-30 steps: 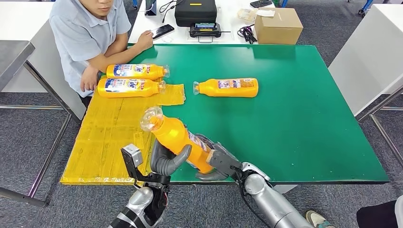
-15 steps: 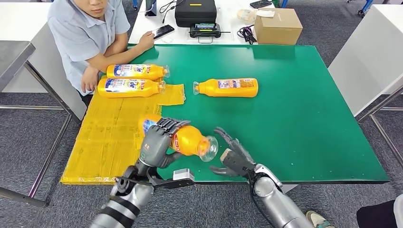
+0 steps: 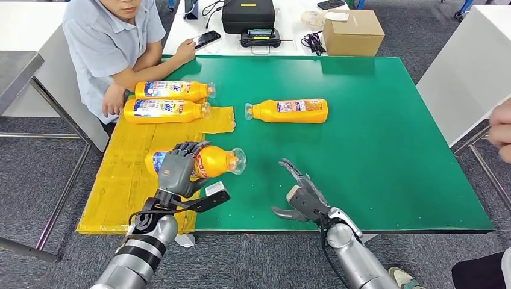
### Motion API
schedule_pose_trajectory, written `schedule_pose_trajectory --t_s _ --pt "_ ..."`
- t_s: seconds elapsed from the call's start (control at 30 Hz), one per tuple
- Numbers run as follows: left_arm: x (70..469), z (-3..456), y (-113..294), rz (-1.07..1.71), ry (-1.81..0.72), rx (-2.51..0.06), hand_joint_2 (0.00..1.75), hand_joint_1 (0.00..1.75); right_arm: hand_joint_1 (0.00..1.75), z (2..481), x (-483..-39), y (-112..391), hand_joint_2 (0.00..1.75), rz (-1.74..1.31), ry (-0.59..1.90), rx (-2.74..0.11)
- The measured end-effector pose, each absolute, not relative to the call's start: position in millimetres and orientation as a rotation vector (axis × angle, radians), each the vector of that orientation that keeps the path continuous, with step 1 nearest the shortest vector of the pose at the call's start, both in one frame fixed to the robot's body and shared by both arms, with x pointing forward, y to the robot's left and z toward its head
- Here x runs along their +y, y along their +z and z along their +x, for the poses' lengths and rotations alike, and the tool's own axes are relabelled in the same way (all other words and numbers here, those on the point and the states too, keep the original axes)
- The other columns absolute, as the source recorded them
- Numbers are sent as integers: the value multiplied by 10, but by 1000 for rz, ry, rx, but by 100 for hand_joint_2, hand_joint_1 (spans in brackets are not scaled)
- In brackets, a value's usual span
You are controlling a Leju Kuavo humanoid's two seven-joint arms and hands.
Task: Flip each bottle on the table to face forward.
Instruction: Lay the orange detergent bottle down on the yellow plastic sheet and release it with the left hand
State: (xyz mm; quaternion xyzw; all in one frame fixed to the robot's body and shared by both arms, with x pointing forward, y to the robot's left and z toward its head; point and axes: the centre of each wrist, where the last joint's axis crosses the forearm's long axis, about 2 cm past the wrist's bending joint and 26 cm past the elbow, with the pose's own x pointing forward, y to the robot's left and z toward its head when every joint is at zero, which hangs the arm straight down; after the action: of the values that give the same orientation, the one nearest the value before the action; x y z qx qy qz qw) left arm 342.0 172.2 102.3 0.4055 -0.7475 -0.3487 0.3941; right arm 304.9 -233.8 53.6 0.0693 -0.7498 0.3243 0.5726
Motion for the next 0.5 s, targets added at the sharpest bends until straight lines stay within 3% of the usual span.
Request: schedule_pose_trajectory --t_s 0.5 --pt "2000 3759 899 1167 -1296 -1474 175 175 0 3126 -2281 602 175 187 770 -1782"
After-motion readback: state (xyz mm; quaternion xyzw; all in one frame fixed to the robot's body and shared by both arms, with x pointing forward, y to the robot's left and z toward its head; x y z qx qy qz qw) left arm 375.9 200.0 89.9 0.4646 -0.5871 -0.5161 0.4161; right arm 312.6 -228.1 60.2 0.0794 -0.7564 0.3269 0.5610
